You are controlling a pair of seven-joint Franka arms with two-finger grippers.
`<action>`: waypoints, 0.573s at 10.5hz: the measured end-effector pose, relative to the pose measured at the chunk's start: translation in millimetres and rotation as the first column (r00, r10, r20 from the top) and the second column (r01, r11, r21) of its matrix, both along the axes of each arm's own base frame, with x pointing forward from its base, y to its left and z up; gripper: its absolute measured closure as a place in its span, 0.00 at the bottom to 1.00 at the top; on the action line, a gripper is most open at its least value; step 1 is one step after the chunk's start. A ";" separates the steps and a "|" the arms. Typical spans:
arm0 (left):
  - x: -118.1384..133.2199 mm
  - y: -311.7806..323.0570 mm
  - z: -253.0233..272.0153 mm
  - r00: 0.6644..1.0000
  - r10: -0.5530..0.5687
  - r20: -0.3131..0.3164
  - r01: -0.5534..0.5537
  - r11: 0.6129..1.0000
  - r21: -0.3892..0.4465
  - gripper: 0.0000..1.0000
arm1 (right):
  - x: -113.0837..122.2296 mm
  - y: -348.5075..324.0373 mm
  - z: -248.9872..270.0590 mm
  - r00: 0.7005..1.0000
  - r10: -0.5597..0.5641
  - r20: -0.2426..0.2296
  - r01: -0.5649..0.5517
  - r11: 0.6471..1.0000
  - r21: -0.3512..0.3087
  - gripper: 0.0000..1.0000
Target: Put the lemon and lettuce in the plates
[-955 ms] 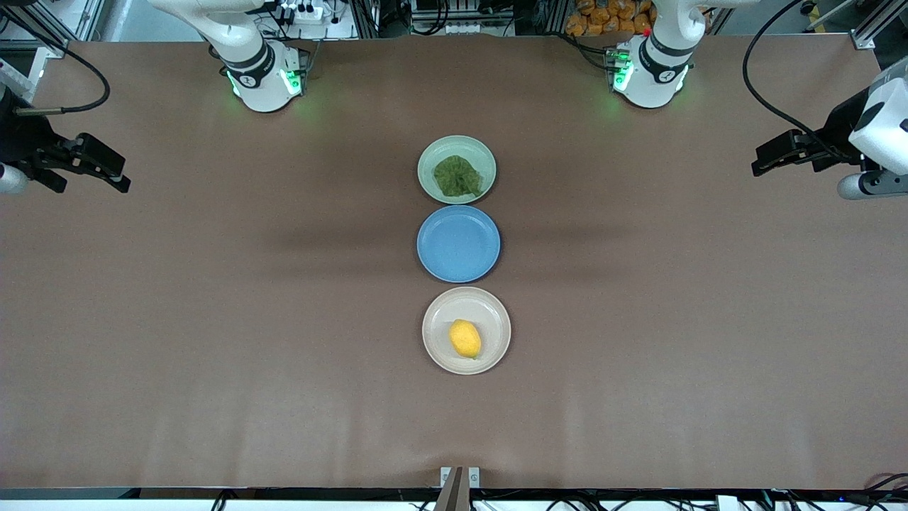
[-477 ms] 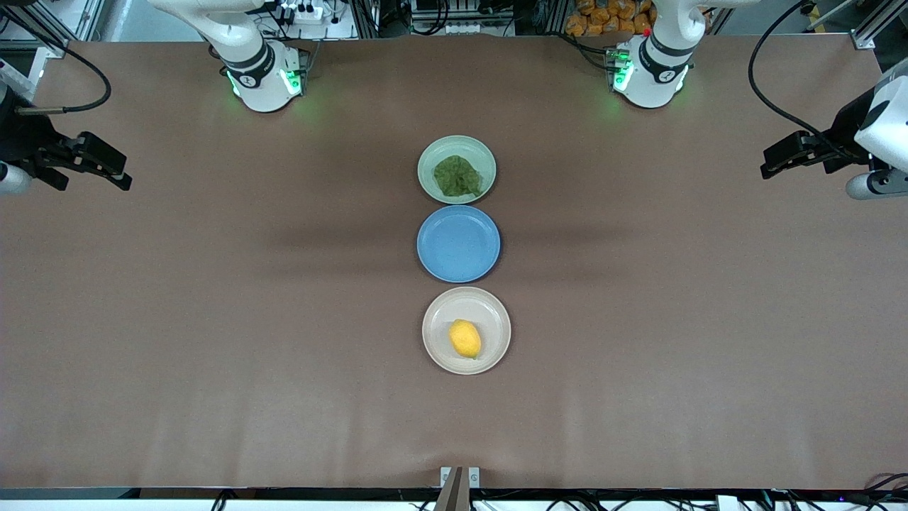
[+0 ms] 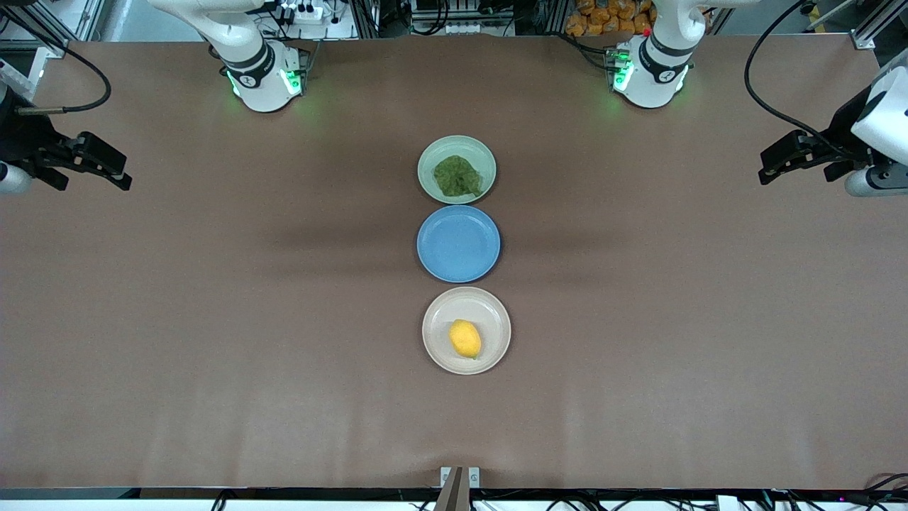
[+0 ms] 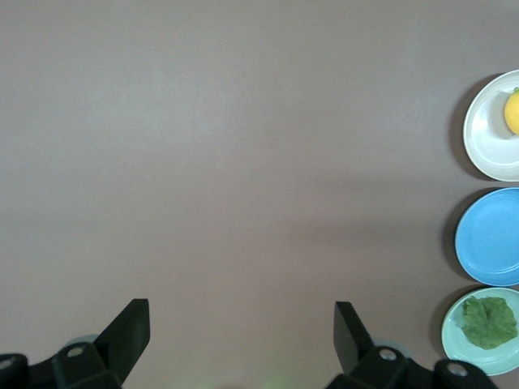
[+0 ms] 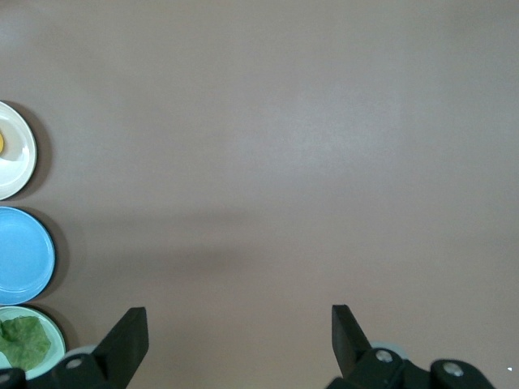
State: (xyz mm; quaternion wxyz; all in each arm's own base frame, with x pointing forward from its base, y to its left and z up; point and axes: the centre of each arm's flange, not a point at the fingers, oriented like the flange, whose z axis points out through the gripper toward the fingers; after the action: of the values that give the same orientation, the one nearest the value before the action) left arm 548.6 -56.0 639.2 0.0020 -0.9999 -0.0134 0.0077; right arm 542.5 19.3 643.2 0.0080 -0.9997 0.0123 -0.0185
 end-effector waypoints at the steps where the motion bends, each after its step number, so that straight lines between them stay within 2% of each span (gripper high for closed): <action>1: 1.0 0.0 -0.2 1.000 -0.007 0.004 0.007 1.000 0.001 0.00 | 0.0 0.0 0.0 1.000 0.000 0.000 0.000 1.000 0.000 0.00; 6: 11.0 0.0 -13.8 1.000 -0.008 -0.005 0.008 1.000 0.002 0.00 | 0.0 0.0 0.0 1.000 0.000 0.000 0.000 1.000 0.000 0.00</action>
State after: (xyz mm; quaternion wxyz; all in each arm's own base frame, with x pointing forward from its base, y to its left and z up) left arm 559.6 -56.0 625.4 0.0033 -0.9999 -0.0096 0.0100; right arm 542.6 19.2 643.3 0.0080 -0.9997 0.0121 -0.0186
